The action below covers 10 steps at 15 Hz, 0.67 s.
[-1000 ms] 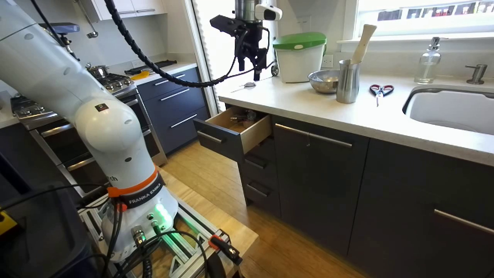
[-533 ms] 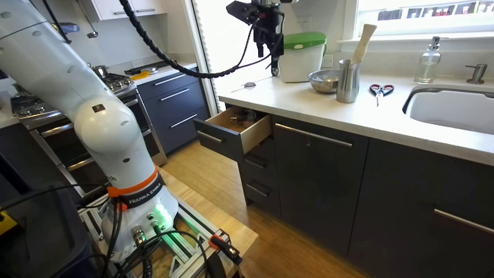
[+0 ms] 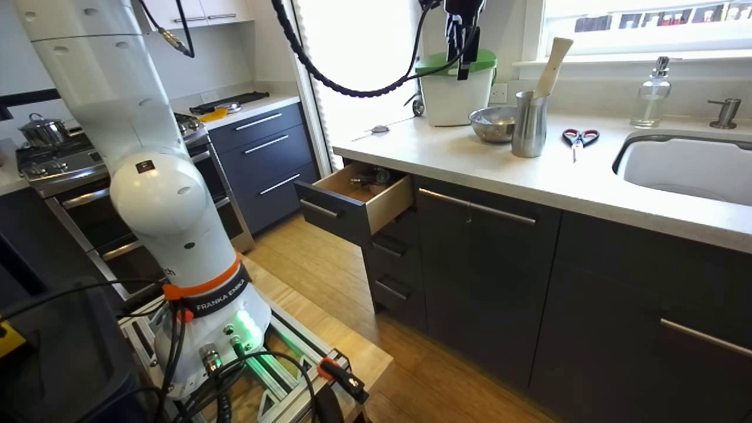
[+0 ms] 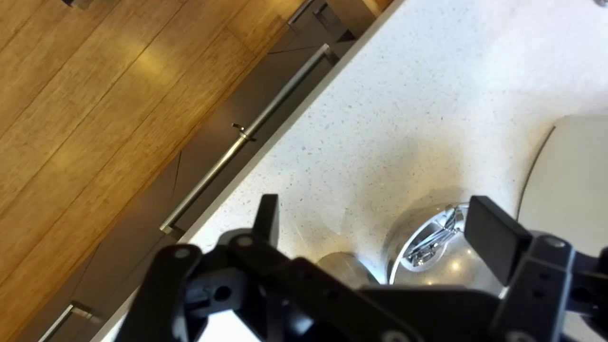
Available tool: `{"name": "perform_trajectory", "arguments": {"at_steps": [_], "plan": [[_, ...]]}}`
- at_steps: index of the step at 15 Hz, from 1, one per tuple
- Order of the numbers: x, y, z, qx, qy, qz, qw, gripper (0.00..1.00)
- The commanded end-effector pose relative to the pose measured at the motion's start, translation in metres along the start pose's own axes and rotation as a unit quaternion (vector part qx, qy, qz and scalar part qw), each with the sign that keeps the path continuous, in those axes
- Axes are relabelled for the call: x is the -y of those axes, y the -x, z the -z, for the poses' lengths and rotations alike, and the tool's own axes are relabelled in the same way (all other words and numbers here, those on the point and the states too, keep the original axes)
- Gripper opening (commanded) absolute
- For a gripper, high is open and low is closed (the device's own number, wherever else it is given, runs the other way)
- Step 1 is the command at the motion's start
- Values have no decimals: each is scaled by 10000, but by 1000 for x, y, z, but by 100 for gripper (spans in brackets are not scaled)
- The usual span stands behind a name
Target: Move the silver bottle to the left
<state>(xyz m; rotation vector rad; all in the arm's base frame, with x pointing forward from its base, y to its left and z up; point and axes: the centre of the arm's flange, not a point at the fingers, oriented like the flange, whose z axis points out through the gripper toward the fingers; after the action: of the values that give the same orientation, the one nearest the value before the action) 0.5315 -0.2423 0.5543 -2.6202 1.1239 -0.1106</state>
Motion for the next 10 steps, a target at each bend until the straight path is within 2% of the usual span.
{"name": "perform_trajectory", "arguments": {"at_steps": [1, 7, 10], "plan": [[22, -56, 8, 177, -195, -817, 9963, 100], [13, -93, -25, 24, -149, -1809, 9834, 100], [16, -98, -45, -141, -229, -1969, 9800, 100]]}}
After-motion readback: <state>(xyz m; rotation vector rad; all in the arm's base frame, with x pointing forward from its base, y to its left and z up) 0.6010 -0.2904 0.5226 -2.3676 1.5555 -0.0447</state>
